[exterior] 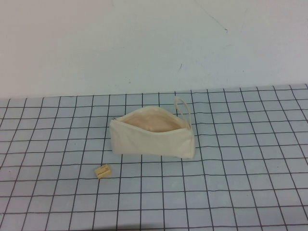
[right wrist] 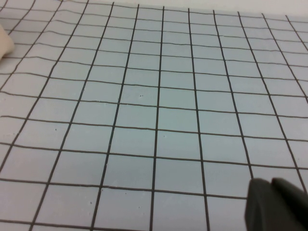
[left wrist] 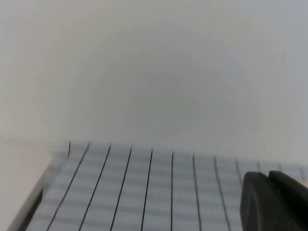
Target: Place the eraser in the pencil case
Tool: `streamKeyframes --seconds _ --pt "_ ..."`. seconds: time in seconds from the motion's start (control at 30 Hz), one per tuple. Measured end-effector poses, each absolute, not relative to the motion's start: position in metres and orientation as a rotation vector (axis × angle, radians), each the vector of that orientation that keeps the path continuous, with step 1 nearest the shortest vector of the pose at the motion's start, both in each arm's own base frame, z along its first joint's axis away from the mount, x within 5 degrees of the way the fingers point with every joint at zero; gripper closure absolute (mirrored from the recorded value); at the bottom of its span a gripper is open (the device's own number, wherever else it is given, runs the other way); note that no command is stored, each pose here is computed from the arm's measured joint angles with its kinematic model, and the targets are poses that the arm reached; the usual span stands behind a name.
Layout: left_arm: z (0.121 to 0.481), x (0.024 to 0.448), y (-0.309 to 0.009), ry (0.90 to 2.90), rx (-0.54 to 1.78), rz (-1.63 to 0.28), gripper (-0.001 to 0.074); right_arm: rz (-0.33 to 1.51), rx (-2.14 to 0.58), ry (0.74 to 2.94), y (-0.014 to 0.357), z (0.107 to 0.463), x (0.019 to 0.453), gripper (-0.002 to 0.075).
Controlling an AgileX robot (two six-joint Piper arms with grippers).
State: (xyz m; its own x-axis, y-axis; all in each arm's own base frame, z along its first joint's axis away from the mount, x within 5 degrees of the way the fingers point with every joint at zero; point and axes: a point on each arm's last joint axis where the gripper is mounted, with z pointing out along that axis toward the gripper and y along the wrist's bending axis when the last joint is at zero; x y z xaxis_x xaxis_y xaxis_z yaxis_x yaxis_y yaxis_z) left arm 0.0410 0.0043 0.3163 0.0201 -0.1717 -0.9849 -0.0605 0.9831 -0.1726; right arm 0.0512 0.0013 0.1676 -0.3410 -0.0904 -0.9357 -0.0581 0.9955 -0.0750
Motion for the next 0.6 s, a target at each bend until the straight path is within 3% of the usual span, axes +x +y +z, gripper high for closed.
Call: streamKeyframes --seconds 0.17,0.3,0.47,0.6 --pt "0.313 0.072 0.003 1.958 -0.165 -0.064 0.0736 -0.033 -0.106 1.92 0.001 0.168 0.051 0.0726" --pt "0.297 0.106 -0.004 2.178 -0.163 -0.154 0.0736 -0.033 -0.106 1.92 0.001 0.168 0.051 0.0726" --pt "0.275 0.15 -0.019 2.352 0.066 -0.296 0.0736 -0.033 -0.106 1.92 0.001 0.168 0.051 0.0726" --pt "0.268 0.191 -0.03 2.372 0.249 -0.436 0.0736 -0.033 -0.106 1.92 0.001 0.168 0.051 0.0726"
